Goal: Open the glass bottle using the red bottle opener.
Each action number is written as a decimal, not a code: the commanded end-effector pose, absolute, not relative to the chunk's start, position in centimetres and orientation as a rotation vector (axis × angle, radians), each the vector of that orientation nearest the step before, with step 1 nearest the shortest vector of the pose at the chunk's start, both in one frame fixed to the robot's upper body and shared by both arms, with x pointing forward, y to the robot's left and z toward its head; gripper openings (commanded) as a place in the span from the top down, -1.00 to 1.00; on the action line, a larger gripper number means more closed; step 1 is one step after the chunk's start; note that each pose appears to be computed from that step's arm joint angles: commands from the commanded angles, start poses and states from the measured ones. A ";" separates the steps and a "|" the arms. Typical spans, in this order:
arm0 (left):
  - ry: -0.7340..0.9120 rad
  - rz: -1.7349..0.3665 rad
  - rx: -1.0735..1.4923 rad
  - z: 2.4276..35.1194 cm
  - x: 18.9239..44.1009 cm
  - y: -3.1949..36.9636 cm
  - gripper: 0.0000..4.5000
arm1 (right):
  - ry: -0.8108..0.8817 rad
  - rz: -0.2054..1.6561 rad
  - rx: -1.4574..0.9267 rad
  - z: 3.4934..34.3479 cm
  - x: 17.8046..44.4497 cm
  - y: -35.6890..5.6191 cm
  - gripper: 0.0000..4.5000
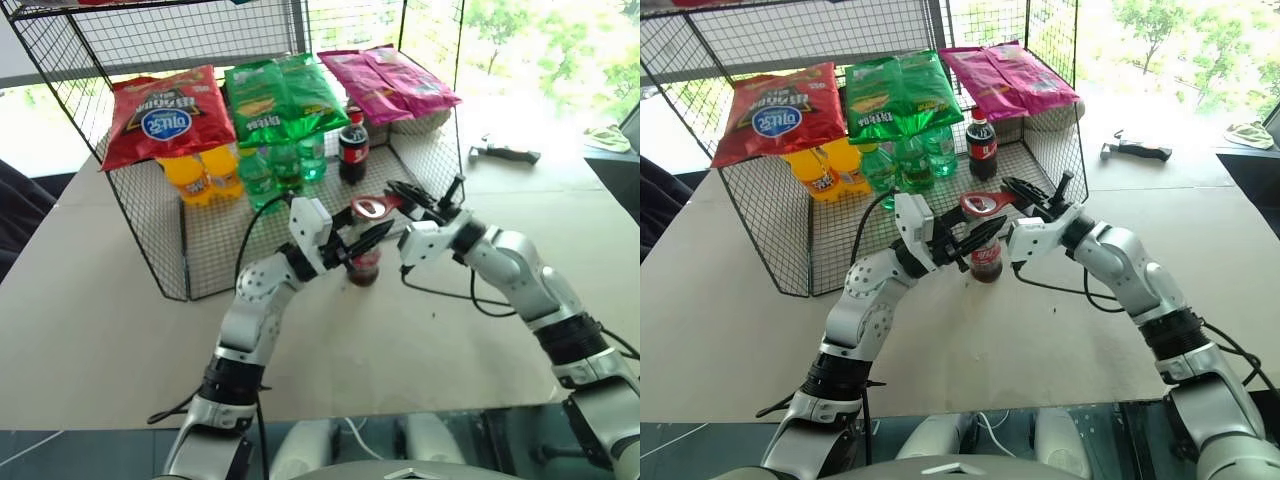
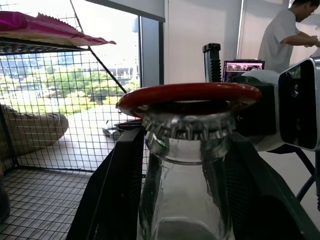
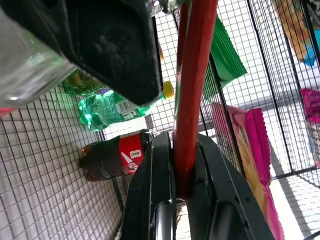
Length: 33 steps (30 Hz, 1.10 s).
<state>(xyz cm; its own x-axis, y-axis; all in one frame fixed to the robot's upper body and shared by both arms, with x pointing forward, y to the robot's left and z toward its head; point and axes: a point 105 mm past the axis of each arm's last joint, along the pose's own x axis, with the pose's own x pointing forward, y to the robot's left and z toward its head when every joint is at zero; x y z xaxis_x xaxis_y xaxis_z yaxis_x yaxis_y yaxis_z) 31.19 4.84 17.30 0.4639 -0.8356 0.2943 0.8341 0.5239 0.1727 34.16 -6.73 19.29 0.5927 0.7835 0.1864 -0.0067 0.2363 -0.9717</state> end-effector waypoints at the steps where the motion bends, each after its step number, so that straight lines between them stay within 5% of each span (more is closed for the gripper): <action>1: -0.306 -1.028 0.004 16.0 31.4 4.6 0.24 | -0.865 0.574 -1.260 21.4 34.3 -7.3 1.00; 33: -0.288 -1.037 -0.012 15.6 31.2 4.3 0.24 | -0.977 0.300 -1.402 26.1 35.8 -11.3 1.00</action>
<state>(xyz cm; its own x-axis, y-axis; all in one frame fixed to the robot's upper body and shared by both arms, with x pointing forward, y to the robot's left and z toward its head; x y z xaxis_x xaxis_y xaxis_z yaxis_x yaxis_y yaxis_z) 31.16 4.37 17.35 0.4616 -0.8361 0.2964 0.8380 0.5206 0.1633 36.04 -11.27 24.58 0.6202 0.7068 0.3403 0.3113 0.1764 -0.9338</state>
